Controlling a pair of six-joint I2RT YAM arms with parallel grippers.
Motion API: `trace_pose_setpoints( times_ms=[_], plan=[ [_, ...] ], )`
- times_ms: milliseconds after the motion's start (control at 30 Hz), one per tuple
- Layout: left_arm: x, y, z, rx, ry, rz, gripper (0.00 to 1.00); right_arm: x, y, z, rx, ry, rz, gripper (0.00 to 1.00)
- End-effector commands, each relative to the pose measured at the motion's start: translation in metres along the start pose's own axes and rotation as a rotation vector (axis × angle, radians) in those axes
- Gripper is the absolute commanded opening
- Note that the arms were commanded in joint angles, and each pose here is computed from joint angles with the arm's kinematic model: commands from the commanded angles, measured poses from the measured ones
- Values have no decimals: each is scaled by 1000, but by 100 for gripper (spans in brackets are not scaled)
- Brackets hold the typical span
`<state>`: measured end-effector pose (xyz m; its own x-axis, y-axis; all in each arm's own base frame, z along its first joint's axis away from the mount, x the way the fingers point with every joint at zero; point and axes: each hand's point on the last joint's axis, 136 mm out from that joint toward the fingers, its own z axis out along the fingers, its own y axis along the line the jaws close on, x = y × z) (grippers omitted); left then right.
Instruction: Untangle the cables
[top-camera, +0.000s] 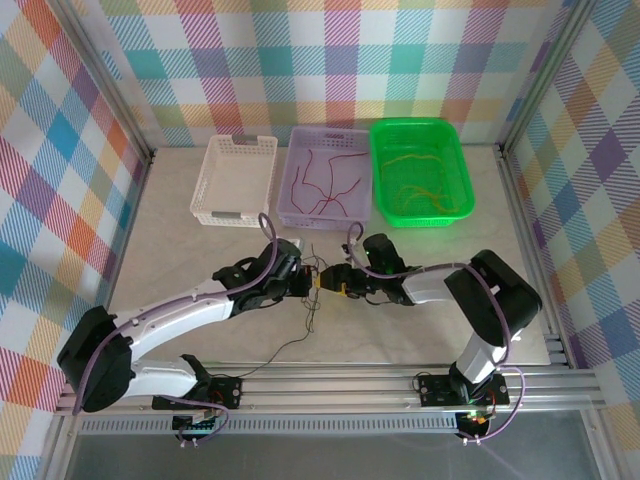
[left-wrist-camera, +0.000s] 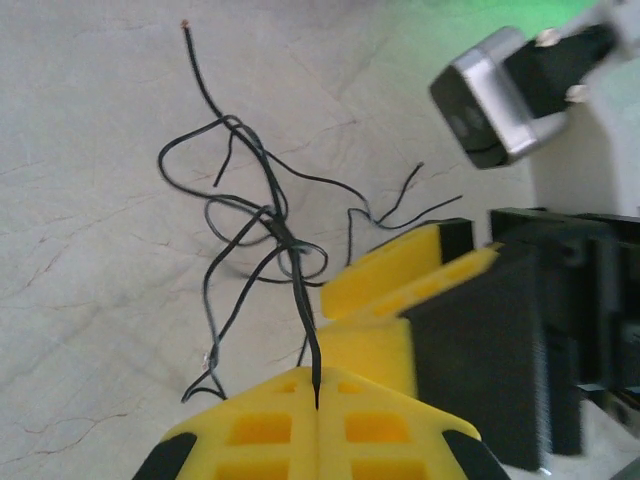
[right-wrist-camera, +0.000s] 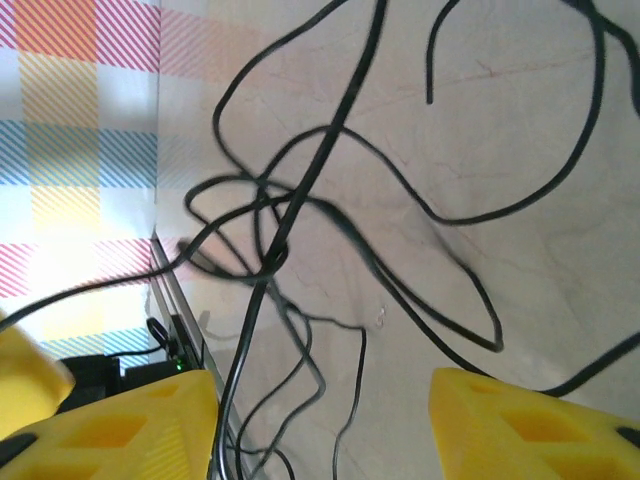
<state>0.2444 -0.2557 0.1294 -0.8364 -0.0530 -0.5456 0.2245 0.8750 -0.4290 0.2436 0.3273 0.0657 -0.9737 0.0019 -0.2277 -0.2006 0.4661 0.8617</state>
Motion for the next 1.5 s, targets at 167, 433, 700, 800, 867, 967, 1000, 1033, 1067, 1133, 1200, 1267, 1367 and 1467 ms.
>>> trace_pose_setpoints(
  times_ms=[167,433,700,800,867,967,1000,1033,1067,1133,1200,1267,1367,1467],
  plan=[
    [0,-7,-8,40,-22,-11,0,-11,43,19,-105,-42,-101,47],
    [-5,-4,-18,32,-52,-13,0,-7,32,25,-70,-37,-89,14],
    [-41,5,-85,-30,-183,35,0,-2,-13,11,164,-42,-61,0],
    [-52,11,-110,-40,-224,34,0,-2,-24,-1,210,-51,-55,0],
    [-60,15,-127,-55,-253,32,0,-4,-32,-10,244,-61,-50,0],
    [-75,22,-153,-85,-309,35,0,-8,-41,-26,281,-77,-43,0],
    [-80,24,-162,-95,-327,37,0,-9,-44,-31,298,-82,-40,0],
    [-86,27,-172,-112,-349,40,0,-11,-47,-38,318,-92,-37,0],
    [-92,29,-183,-131,-372,44,0,-13,-51,-47,337,-101,-30,0],
    [-104,34,-205,-174,-422,57,0,-17,-59,-63,368,-124,-9,0],
    [-116,37,-229,-215,-477,69,0,-21,-67,-80,395,-143,20,0],
    [-128,40,-255,-255,-540,82,0,-24,-76,-97,418,-166,56,0],
    [-142,41,-287,-301,-614,101,0,-26,-83,-115,428,-194,95,0],
    [-152,38,-310,-317,-664,115,0,-26,-85,-125,433,-210,111,0]
  ],
)
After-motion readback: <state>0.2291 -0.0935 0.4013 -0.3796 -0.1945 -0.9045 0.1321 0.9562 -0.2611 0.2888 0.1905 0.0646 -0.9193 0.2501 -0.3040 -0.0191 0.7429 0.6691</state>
